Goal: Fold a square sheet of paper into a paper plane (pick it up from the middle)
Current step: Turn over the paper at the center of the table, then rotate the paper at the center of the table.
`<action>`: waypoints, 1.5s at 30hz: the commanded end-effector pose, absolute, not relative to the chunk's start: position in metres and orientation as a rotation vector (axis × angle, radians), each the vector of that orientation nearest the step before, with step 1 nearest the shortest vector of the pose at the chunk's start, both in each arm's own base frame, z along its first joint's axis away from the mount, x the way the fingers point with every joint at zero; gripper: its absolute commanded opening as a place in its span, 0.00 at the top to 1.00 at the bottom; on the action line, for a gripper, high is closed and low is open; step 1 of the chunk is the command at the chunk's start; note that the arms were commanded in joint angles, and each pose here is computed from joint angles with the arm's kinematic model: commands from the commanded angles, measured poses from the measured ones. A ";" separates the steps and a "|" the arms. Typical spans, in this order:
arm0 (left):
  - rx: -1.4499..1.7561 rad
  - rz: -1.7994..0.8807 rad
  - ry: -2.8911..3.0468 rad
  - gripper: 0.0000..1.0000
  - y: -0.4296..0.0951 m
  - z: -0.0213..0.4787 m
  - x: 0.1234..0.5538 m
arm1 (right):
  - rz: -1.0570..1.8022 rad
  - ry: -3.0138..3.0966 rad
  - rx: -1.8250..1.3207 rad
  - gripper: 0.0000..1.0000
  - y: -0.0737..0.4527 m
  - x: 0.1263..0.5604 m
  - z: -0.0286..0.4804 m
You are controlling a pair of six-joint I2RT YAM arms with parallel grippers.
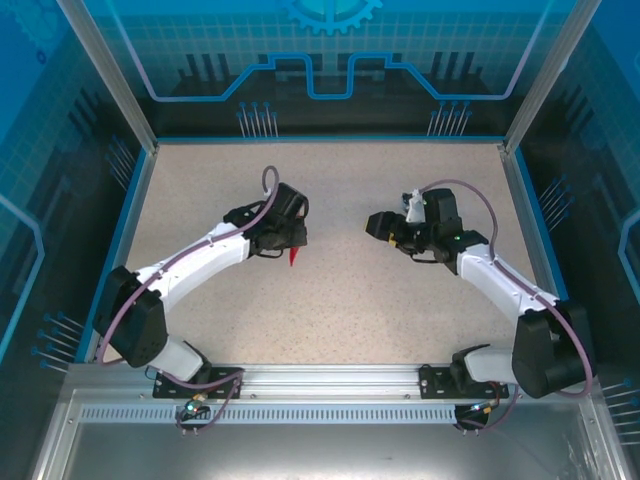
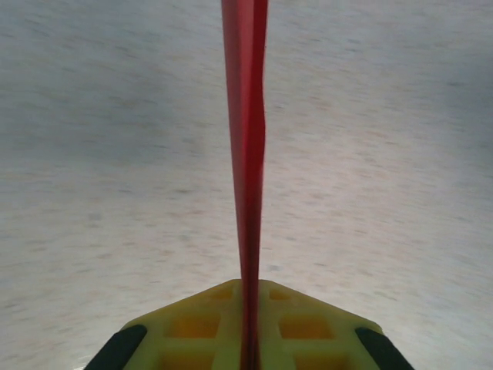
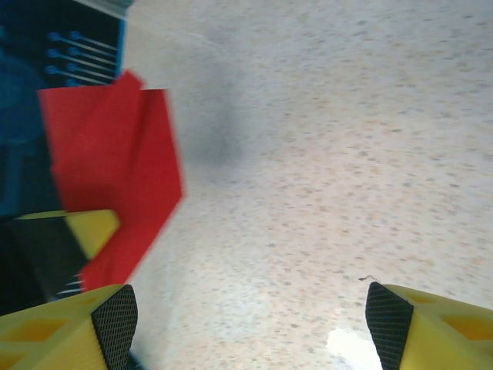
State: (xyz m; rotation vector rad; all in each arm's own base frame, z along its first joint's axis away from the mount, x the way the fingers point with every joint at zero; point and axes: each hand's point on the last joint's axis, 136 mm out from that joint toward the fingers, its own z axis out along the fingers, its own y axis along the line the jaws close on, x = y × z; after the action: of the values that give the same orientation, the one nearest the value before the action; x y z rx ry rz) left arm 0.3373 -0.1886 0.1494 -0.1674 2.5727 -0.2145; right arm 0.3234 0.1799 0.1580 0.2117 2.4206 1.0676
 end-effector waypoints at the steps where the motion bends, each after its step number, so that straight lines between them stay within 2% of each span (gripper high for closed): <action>1: -0.137 0.329 2.569 0.88 -0.127 0.144 0.330 | 0.899 2.472 0.261 0.18 0.158 0.315 0.140; 10: -0.102 0.458 2.647 0.88 -0.161 0.091 0.347 | 0.848 2.478 0.306 0.18 0.150 0.313 0.131; 14: -0.109 0.423 2.700 0.85 -0.183 0.069 0.355 | 0.837 2.491 0.309 0.18 0.150 0.311 0.126; 18: -0.095 0.104 2.801 0.63 -0.228 0.052 0.355 | 0.804 2.503 0.315 0.18 0.148 0.310 0.119; 21: -0.083 -0.179 2.825 0.44 -0.258 0.059 0.356 | 0.787 2.511 0.277 0.18 0.151 0.309 0.116; 24: -0.128 -0.467 2.792 0.36 -0.269 0.082 0.360 | 0.714 2.536 0.237 0.18 0.155 0.307 0.110; 28: -0.256 -0.675 2.696 0.25 -0.242 0.116 0.370 | 0.666 2.587 0.151 0.19 0.181 0.306 0.098; 33: -0.439 -0.579 2.613 0.13 -0.169 0.124 0.372 | 0.697 2.607 -0.004 0.23 0.254 0.305 0.097; 37: -0.617 -0.528 2.597 0.10 -0.117 0.111 0.364 | 0.771 2.596 -0.128 0.31 0.325 0.301 0.101; 40: -0.677 -0.523 2.587 0.09 -0.097 0.106 0.358 | 0.778 2.625 -0.187 0.39 0.367 0.299 0.092; 45: -0.710 -0.520 2.568 0.08 -0.083 0.105 0.351 | 0.770 2.691 -0.206 0.48 0.403 0.308 0.063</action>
State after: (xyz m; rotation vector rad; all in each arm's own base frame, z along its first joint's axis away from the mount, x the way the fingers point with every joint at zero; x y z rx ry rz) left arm 0.3536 -0.0829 0.0922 -0.7209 2.5989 -0.4667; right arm 0.3029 0.3978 0.0808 -0.2421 2.6411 0.8067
